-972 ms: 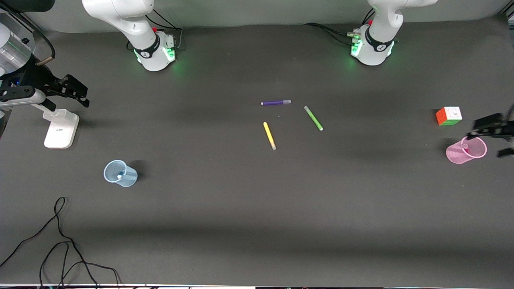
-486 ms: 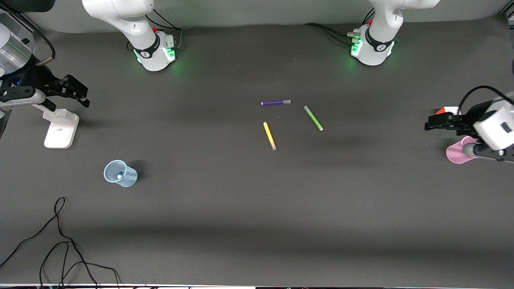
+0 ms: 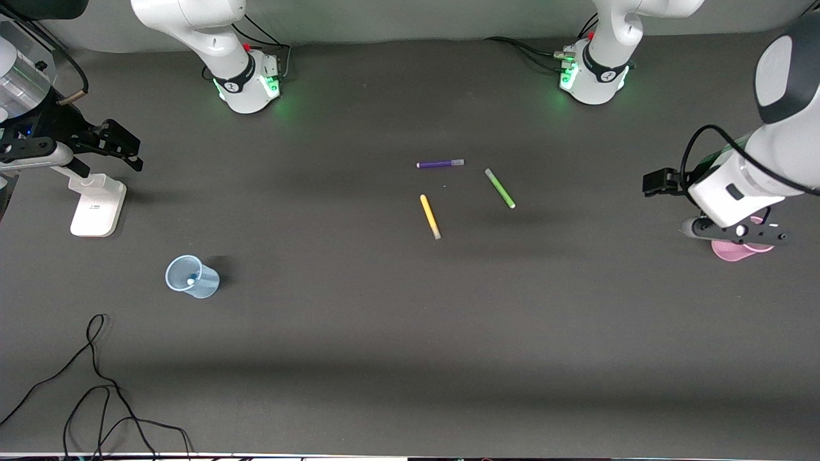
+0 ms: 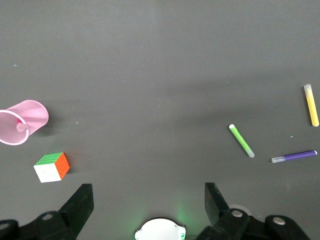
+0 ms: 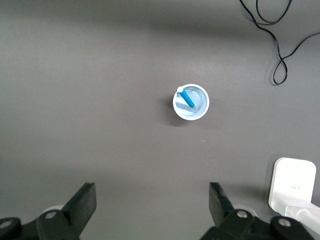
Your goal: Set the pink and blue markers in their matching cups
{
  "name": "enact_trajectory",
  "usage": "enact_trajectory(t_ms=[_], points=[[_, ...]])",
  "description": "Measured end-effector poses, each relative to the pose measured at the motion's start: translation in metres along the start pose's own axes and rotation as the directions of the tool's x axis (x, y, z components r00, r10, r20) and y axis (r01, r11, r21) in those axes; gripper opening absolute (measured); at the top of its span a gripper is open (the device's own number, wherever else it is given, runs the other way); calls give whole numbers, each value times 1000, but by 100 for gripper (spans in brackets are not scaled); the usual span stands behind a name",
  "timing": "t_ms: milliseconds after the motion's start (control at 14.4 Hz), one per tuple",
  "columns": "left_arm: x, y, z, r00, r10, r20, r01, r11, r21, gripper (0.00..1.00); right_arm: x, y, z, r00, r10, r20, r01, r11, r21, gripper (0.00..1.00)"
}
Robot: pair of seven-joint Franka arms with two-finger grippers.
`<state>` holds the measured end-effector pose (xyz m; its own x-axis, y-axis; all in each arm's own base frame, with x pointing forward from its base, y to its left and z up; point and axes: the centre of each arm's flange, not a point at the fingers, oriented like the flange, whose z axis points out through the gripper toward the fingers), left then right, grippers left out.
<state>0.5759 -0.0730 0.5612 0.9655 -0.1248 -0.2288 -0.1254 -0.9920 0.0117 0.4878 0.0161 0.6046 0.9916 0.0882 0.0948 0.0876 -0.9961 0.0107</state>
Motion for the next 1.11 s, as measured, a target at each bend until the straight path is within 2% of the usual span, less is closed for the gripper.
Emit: enact_trajectory(t_ms=[278, 1111], points=[[-12, -9, -8, 1000, -9, -22, 9, 1000, 2, 99, 0, -2, 0, 1000, -4, 0, 4, 1000, -1, 100], [-9, -10, -6, 999, -10, -42, 10, 1000, 16, 99, 2, -2, 6, 1000, -4, 15, 4, 1000, 0, 100]])
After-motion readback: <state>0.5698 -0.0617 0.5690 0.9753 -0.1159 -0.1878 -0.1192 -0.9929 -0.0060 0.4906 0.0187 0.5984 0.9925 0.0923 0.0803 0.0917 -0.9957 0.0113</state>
